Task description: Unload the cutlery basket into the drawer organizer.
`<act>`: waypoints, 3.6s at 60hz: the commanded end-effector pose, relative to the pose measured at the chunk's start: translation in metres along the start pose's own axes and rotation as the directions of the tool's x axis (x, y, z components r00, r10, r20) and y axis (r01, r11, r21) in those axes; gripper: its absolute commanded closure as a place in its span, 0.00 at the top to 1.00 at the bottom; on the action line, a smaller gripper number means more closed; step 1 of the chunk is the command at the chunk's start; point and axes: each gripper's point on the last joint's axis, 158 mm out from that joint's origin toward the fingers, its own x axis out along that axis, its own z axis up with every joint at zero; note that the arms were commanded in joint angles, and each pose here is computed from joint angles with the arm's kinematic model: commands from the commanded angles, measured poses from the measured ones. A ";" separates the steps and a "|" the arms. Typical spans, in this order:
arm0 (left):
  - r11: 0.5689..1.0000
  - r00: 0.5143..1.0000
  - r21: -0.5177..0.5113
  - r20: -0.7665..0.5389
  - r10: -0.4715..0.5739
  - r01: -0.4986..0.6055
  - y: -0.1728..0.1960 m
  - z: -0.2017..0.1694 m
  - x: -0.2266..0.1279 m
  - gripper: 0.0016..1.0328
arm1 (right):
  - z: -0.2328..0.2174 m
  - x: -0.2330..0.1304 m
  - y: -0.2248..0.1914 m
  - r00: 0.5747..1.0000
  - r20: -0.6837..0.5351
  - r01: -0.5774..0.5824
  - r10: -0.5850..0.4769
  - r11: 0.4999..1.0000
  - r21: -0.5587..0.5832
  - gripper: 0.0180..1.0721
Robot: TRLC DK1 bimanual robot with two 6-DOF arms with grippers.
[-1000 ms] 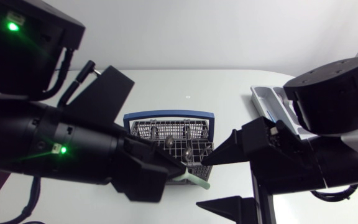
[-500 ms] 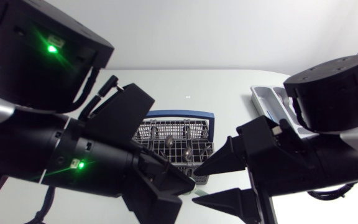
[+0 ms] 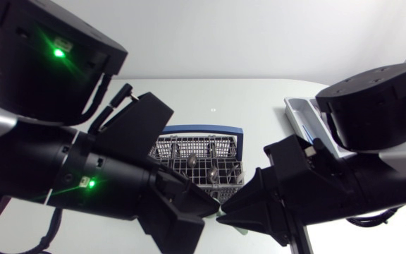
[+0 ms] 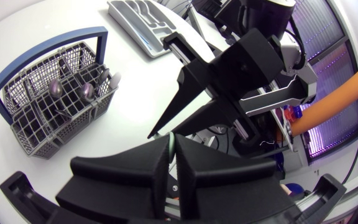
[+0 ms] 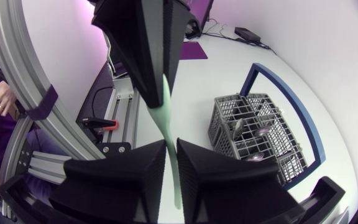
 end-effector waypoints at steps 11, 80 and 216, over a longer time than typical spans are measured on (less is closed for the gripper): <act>0.999 0.999 -0.029 -0.001 -0.046 0.046 -0.009 0.007 -0.005 0.57 | -0.008 0.005 0.003 0.999 -0.029 -0.023 0.023 0.999 0.026 0.05; 0.828 0.906 -0.375 -0.097 0.412 -0.417 0.085 0.039 -0.029 0.96 | -0.130 -0.151 -0.132 0.861 -0.205 0.488 -0.465 0.869 0.079 0.05; 0.647 0.742 -0.382 -0.193 0.642 -0.660 0.110 0.034 -0.037 0.96 | -0.346 -0.303 -0.248 0.421 -0.653 0.535 -0.629 0.754 -0.381 0.72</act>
